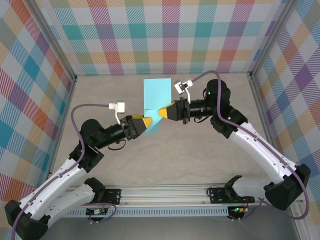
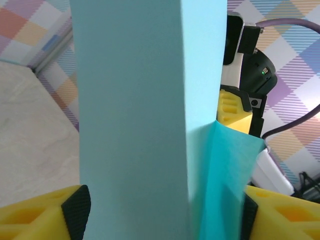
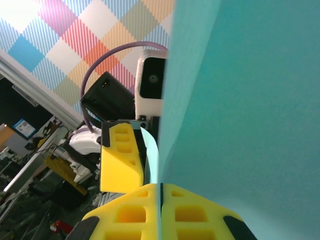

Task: Fold a paper plane with a square sheet of paper (fold left side to right side)
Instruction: Turn over the paper at the center of the table.

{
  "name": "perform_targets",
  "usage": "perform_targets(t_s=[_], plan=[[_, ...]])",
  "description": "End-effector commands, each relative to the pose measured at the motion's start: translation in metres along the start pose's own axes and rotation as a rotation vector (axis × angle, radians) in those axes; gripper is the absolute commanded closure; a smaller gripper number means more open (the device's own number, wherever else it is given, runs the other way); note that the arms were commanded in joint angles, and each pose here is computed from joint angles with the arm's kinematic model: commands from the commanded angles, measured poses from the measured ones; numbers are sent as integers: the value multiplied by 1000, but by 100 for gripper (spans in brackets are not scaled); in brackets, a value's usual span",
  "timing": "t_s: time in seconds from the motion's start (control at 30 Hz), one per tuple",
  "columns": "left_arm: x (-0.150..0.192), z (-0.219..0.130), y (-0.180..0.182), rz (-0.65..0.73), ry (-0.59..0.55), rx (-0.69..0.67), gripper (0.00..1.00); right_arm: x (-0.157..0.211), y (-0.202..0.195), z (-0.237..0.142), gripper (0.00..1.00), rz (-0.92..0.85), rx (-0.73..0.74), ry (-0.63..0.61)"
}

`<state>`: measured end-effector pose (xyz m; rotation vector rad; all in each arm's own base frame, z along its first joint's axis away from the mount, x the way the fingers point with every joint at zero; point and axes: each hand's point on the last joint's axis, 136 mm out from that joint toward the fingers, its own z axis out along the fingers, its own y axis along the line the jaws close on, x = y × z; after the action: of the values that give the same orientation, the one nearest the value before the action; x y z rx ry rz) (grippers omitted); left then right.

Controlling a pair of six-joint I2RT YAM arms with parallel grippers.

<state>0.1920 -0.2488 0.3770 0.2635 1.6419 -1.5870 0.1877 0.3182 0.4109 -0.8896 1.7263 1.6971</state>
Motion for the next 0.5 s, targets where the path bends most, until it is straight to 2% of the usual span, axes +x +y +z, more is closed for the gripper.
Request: perform_targets(t_s=[0.0, 0.23, 0.47], plan=[[-9, 1, -29, 67, -17, 90, 41, -2, 10, 4, 96, -34, -40, 23], [-7, -6, -40, 113, -26, 114, 73, -3, 10, 5, 93, -17, -37, 21], [-5, -8, -37, 118, -28, 87, 91, -2, 4, 0, 76, -21, 25, 13]])
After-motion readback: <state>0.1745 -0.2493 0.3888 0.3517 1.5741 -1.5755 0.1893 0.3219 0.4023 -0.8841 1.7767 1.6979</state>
